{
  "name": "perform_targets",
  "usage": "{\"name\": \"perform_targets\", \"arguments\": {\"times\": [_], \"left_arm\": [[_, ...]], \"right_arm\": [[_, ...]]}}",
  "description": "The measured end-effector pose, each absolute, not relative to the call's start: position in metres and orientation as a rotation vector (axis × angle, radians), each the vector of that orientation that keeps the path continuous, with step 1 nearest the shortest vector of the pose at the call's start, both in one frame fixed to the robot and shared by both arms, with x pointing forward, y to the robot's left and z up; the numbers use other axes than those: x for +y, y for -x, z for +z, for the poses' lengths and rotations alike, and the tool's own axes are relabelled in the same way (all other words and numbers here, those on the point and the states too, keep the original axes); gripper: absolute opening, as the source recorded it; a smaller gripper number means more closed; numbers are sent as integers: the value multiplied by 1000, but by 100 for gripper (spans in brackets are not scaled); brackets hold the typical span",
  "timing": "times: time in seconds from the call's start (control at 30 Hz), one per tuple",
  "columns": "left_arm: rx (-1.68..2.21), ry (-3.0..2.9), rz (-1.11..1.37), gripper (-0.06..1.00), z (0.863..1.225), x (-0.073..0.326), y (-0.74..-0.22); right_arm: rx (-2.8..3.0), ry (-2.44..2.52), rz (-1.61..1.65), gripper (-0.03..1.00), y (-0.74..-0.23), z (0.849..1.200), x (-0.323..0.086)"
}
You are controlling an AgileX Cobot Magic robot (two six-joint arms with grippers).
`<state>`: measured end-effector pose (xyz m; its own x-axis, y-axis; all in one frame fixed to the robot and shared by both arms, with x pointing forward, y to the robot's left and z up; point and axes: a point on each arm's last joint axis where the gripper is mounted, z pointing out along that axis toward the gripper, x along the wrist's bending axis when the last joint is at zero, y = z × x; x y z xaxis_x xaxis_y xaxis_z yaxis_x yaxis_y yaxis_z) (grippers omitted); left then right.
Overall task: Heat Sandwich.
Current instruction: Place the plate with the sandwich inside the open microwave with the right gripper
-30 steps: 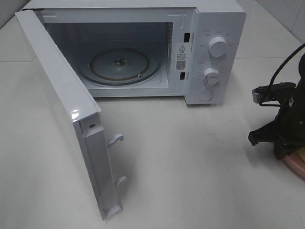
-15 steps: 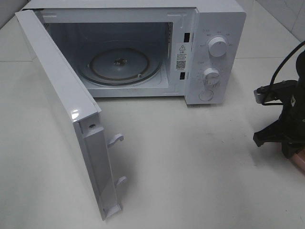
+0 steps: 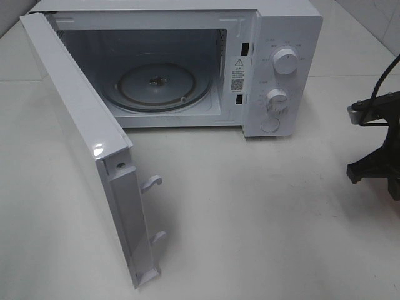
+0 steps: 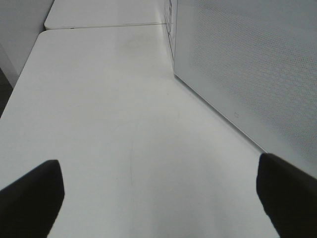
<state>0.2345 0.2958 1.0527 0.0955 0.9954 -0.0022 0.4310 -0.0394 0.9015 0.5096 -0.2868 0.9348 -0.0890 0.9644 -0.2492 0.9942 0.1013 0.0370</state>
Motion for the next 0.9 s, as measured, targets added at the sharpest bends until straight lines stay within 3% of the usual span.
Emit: {"name": "perform_targets", "arguments": {"times": [0.9], "left_arm": [[1445, -1588, 906, 99, 1053, 296, -234]], "right_arm": [[2298, -1719, -251, 3, -475, 979, -240]]}}
